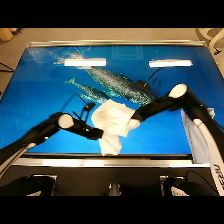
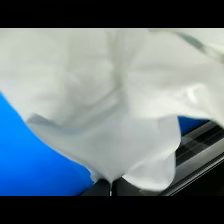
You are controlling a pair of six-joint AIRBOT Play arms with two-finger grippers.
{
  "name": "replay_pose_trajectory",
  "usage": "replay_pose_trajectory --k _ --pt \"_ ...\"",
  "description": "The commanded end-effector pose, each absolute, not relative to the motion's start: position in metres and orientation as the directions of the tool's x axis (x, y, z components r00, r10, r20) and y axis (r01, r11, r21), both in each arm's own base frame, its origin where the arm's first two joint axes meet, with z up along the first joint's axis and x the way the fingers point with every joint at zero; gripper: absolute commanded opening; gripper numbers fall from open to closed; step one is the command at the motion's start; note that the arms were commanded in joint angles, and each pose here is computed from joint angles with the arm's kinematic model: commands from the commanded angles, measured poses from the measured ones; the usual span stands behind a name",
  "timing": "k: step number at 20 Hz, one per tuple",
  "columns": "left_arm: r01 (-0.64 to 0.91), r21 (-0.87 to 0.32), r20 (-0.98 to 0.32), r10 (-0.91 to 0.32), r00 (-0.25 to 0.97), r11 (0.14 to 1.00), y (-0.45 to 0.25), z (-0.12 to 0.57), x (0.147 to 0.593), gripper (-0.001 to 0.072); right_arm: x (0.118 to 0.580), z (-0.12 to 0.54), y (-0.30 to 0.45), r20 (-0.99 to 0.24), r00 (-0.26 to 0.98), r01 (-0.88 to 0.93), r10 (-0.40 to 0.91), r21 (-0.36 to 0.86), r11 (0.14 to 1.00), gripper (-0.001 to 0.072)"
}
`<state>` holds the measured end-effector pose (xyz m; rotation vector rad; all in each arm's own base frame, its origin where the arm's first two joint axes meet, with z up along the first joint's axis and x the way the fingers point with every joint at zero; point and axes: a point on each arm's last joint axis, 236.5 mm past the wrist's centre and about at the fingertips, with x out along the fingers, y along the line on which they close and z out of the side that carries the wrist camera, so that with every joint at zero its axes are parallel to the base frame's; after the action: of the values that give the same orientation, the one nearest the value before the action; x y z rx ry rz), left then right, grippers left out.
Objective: Fold the shirts.
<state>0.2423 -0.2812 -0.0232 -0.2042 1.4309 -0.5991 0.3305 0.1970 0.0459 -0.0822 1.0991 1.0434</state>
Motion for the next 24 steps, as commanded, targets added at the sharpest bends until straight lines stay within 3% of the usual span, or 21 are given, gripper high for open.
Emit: replay_pose_trajectory --k 1,4,7,10,13,15,18,21,24 --pt "0.345 -0.271 -0.807 -0.408 0.427 0.899 -0.196 0.102 0.303 0.0022 0.361 0.210 0.146 -0.659 0.471 -0.772 0.587 0.015 0.636 0.0017" --pt "0.294 -0.210 -0.449 -0.359 0.818 0.933 -0.125 0.291 0.321 0.0022 0.332 0.376 0.126 -0.303 0.788 -0.613 0.535 -0.316 0.724 0.0017" --pt "0.226 -0.197 -0.161 -0.259 0.952 0.954 -0.072 0.418 0.285 0.0022 0.270 0.465 0.114 -0.021 0.876 -0.440 0.482 -0.445 0.780 0.0017" --pt "0.175 -0.183 -0.017 -0.181 0.983 0.967 -0.045 0.475 0.259 0.0022 0.236 0.474 0.093 0.000 0.919 -0.352 0.393 -0.445 0.823 0.0018" --pt "0.195 -0.183 0.100 -0.179 0.979 0.964 -0.044 0.512 0.243 0.0022 0.219 0.470 0.082 -0.018 0.938 -0.320 0.347 -0.436 0.841 0.0018" --pt "0.195 -0.184 0.090 -0.181 0.979 0.963 -0.044 0.509 0.248 0.0022 0.223 0.456 0.079 -0.076 0.939 -0.332 0.334 -0.443 0.833 0.0018" --pt "0.159 -0.170 -0.111 -0.179 0.978 0.973 -0.047 0.449 0.284 0.0023 0.249 0.397 0.065 -0.320 0.907 -0.393 0.274 -0.408 0.824 0.0018" --pt "0.129 -0.182 -0.365 -0.189 0.912 0.975 -0.056 0.345 0.332 0.0024 0.271 0.272 0.060 -0.738 0.625 -0.576 0.254 -0.217 0.788 0.0019" --pt "0.116 -0.221 -0.575 -0.226 0.786 0.968 -0.077 0.213 0.363 0.0024 0.306 0.152 0.060 -0.886 0.387 -0.601 0.255 -0.033 0.798 0.0018"
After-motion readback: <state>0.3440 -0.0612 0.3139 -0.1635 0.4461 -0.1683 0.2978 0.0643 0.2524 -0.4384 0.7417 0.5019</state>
